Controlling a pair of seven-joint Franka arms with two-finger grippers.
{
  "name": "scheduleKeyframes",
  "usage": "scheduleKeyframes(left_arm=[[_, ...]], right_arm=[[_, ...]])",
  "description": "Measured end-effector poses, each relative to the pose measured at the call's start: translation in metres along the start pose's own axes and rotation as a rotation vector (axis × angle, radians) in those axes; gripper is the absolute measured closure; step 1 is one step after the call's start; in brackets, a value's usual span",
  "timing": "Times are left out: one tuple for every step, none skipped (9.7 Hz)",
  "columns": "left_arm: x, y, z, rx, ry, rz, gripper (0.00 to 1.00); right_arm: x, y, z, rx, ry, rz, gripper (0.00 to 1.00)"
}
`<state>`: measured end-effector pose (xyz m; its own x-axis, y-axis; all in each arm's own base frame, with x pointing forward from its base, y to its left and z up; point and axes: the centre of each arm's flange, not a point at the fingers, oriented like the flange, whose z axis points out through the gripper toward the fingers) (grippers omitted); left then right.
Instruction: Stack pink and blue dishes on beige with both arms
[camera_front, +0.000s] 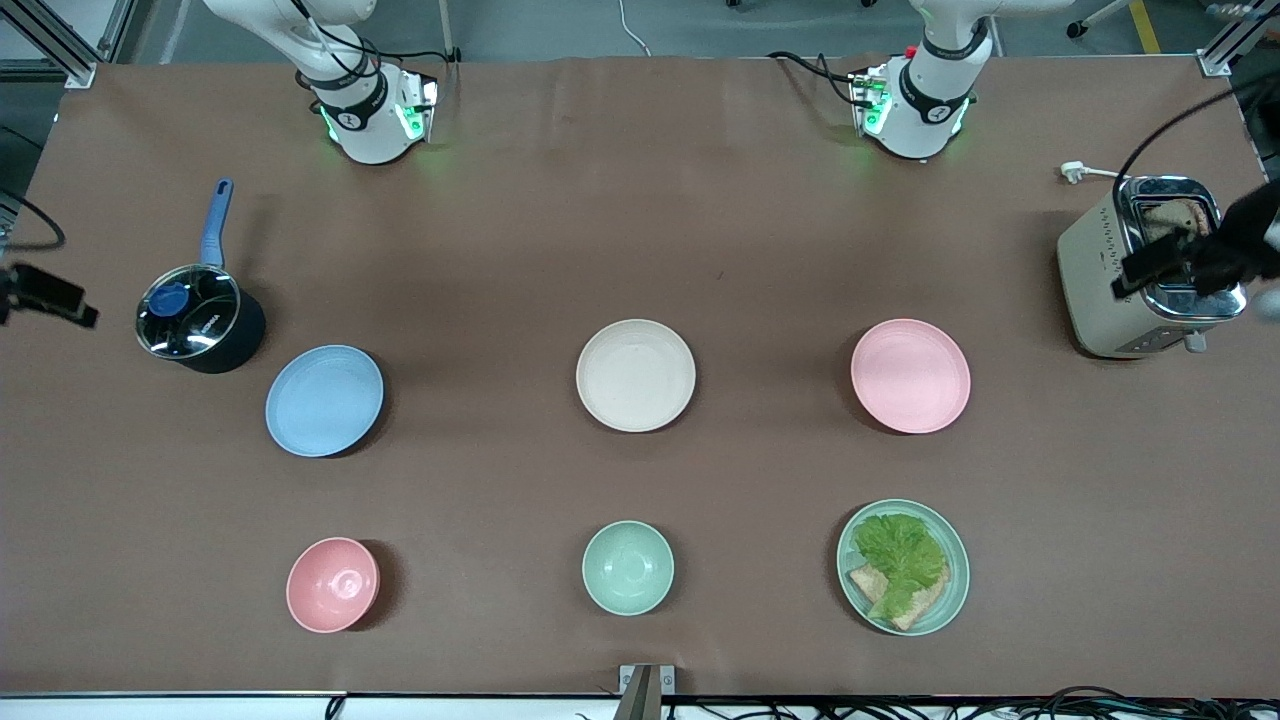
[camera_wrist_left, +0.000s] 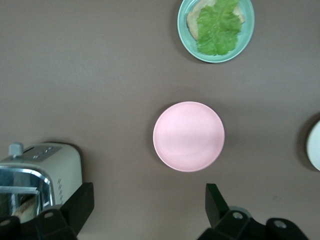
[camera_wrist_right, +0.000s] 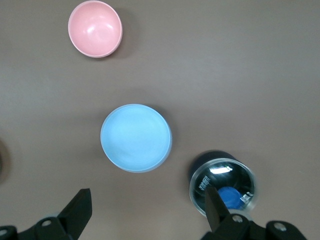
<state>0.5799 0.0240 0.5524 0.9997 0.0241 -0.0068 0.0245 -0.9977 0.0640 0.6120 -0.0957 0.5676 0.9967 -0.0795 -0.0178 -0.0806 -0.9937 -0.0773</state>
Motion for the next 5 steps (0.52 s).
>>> scheduleKeyframes(left_arm=[[0.006, -0.007, 0.046, 0.003, -0.003, 0.005, 0.0], [0.007, -0.01, 0.094, 0.006, 0.002, 0.012, 0.0], [0.006, -0.014, 0.143, 0.004, 0.03, 0.006, 0.0], [0.002, -0.02, 0.19, 0.009, 0.079, 0.004, 0.0], [-0.008, -0.025, 0.233, 0.021, 0.106, 0.006, 0.02]], right_arm=[[0.016, 0.018, 0.049, 0.053, 0.004, 0.01, 0.0], [0.025, 0.033, 0.105, 0.082, 0.0, -0.001, 0.0], [0.027, 0.044, 0.161, 0.118, -0.013, -0.018, 0.0], [0.026, 0.055, 0.205, 0.157, -0.025, -0.041, 0.0], [0.025, 0.07, 0.24, 0.192, -0.029, -0.063, 0.0]])
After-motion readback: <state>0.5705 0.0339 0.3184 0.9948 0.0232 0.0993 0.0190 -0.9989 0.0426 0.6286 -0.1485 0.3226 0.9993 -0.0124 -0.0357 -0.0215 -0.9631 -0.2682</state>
